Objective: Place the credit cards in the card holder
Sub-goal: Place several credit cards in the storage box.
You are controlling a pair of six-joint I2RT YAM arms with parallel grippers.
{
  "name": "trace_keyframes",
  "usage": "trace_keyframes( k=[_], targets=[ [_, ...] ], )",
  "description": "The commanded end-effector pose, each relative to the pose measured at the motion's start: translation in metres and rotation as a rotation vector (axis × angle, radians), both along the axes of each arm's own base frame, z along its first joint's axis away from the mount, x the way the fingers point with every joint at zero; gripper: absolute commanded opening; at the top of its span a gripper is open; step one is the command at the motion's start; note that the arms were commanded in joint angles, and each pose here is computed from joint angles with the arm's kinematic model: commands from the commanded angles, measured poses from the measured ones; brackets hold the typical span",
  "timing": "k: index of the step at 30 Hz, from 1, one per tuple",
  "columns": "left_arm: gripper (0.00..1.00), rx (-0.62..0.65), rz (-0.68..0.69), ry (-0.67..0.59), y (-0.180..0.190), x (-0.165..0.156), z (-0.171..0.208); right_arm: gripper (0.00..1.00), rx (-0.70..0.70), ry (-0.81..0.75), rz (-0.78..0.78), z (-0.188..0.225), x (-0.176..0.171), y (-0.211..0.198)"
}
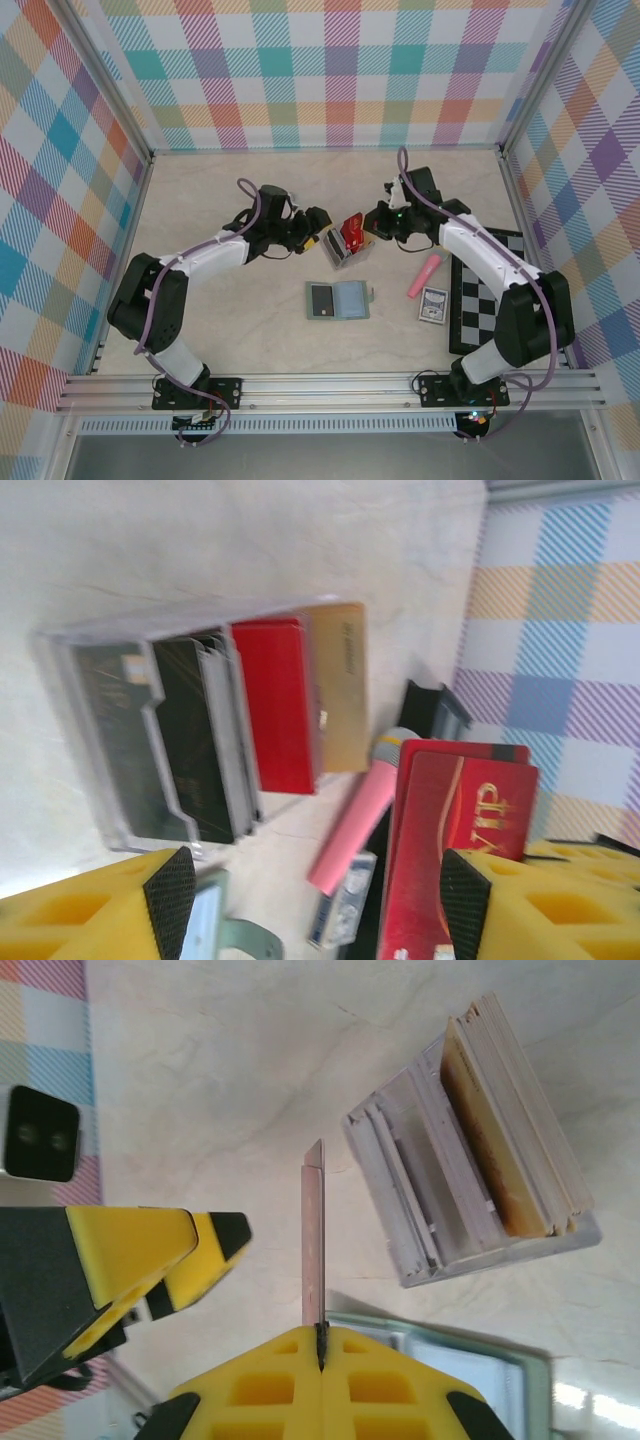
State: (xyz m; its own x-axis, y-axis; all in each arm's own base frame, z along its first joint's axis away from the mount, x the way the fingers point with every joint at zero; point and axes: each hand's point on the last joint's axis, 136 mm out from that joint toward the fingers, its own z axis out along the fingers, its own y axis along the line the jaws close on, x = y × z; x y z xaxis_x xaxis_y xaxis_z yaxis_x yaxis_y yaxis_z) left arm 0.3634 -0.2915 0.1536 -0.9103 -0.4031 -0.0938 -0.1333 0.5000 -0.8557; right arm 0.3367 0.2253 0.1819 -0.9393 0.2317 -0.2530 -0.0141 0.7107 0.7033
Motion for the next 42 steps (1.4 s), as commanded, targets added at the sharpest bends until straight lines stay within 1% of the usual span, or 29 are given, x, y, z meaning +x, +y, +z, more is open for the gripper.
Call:
trace_keyframes(
  k=[1,4,9,13,16,19,20,21,26,30,32,38,40,42],
  targets=[
    [0.67,-0.208,-0.099,-0.04,-0.018,-0.008,0.044,0.0,0.189,-0.013,0.006,0.033,-0.004,0.014],
    [0.64,-0.236,-0.125,-0.029,-0.022,-0.013,0.047,0.0,0.251,-0.013,0.008,0.039,-0.008,0.017],
    [0.52,-0.298,-0.161,-0.042,-0.028,-0.015,0.059,0.0,0.297,0.003,0.013,0.041,-0.011,0.021],
    [0.4,-0.33,-0.172,-0.052,-0.03,-0.016,0.066,0.0,0.301,0.015,0.005,0.038,-0.011,0.02],
    [0.32,-0.331,-0.172,-0.057,-0.029,-0.018,0.068,0.0,0.298,0.025,-0.002,0.033,-0.011,0.019],
    [0.28,-0.321,-0.165,-0.065,-0.027,-0.019,0.068,0.01,0.279,0.038,-0.015,0.027,-0.011,0.017],
    [0.25,-0.317,-0.168,-0.068,-0.027,-0.02,0.068,0.01,0.274,0.043,-0.015,0.024,-0.012,0.016],
    [0.22,-0.313,-0.168,-0.07,-0.026,-0.02,0.067,0.01,0.273,0.042,-0.014,0.023,-0.012,0.016],
    [0.0,-0.291,-0.172,-0.074,-0.024,-0.022,0.062,0.03,0.284,0.037,0.001,0.024,-0.014,0.017],
    [0.0,-0.291,-0.166,-0.065,-0.024,-0.022,0.06,0.04,0.282,0.042,0.006,0.022,-0.015,0.017],
    [0.0,-0.295,-0.171,-0.075,-0.024,-0.023,0.062,0.06,0.285,0.043,0.013,0.022,-0.015,0.018],
    [0.0,-0.308,-0.242,-0.175,-0.026,-0.034,0.075,0.27,0.326,0.018,0.053,0.029,-0.017,0.023],
    [0.0,-0.316,-0.281,-0.219,-0.029,-0.04,0.081,0.27,0.334,0.014,0.074,0.03,-0.018,0.026],
    [0.0,-0.313,-0.308,-0.268,-0.03,-0.045,0.086,0.22,0.351,0.0,0.104,0.034,-0.02,0.029]
  ],
)
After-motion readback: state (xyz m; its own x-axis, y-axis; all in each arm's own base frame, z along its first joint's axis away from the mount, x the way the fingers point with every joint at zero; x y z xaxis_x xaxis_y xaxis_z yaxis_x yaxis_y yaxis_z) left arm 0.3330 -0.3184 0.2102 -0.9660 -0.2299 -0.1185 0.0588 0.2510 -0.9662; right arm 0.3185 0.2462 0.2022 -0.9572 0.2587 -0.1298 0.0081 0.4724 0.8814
